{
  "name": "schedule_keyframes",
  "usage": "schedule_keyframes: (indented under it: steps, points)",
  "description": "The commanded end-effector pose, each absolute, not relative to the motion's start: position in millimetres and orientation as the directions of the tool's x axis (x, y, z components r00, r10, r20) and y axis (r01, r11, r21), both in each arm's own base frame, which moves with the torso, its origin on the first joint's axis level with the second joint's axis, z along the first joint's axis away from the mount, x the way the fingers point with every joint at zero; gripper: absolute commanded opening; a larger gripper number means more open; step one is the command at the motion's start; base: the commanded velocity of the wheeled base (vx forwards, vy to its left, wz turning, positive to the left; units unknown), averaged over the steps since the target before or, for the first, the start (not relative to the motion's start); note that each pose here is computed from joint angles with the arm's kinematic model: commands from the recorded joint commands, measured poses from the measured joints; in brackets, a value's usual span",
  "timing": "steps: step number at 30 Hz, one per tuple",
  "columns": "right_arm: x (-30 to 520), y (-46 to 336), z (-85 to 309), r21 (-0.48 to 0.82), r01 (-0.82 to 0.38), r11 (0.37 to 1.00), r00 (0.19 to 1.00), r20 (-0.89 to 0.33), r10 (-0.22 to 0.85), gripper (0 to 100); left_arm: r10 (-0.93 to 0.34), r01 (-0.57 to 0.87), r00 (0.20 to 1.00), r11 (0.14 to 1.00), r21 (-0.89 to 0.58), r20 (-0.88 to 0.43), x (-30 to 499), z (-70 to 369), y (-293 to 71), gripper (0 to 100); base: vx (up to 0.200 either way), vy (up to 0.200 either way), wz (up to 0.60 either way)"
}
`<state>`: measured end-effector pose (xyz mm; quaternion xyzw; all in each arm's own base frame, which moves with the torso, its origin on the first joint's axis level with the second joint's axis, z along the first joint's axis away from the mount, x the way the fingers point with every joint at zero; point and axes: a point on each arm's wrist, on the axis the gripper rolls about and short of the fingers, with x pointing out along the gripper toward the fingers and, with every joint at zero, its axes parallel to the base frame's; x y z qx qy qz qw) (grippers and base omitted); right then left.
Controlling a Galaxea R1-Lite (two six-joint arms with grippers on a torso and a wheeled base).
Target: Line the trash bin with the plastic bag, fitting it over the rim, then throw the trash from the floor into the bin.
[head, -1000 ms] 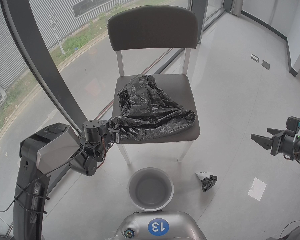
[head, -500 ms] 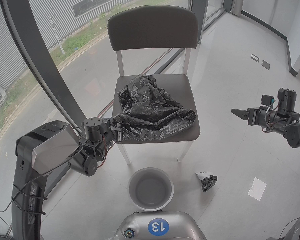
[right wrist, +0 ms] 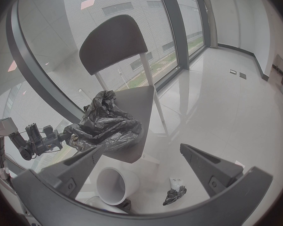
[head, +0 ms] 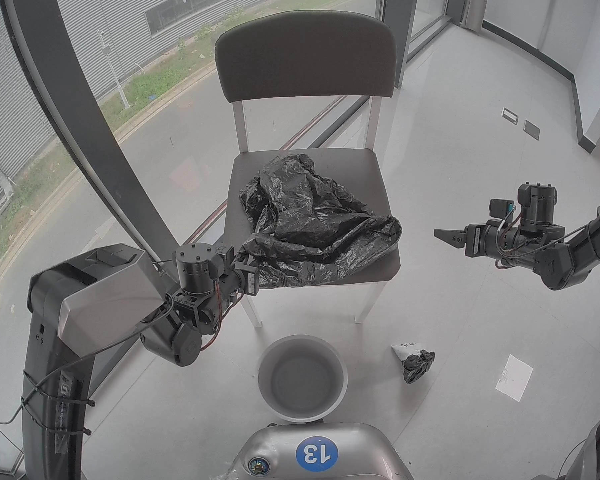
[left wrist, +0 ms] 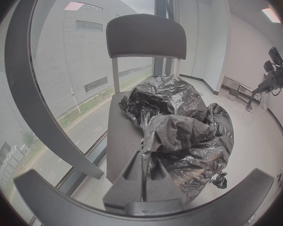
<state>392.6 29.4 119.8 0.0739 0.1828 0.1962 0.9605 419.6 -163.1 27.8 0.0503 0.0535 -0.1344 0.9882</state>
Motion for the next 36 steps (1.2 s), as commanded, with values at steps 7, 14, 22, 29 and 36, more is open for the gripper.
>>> schedule_keyframes:
  steps: [7,14,22,29,36]
  points:
    - [424,29,99,0.195,-0.354,0.915,0.856,-0.327,0.401,100,-0.272,0.286,0.951,0.954,0.086,-0.148,409,20,-160,0,0.0,0.0,0.0]
    - [445,31,92,0.202,-0.347,0.916,0.843,-0.36,0.399,100,-0.277,0.292,0.948,0.952,0.087,-0.157,407,17,-162,0,0.0,0.0,0.0]
    - [449,31,81,0.205,-0.346,0.916,0.836,-0.376,0.4,100,-0.336,0.354,0.925,0.932,0.081,-0.175,387,7,-169,0,0.0,0.0,0.0]
    - [449,33,82,0.201,-0.349,0.915,0.835,-0.377,0.401,100,-0.36,0.379,0.914,0.922,0.08,-0.187,374,1,-171,0,0.0,0.0,0.0]
    - [460,34,77,0.191,-0.354,0.916,0.84,-0.366,0.401,100,-0.375,0.395,0.908,0.916,0.077,-0.189,373,-2,-172,0,0.0,0.0,0.0]
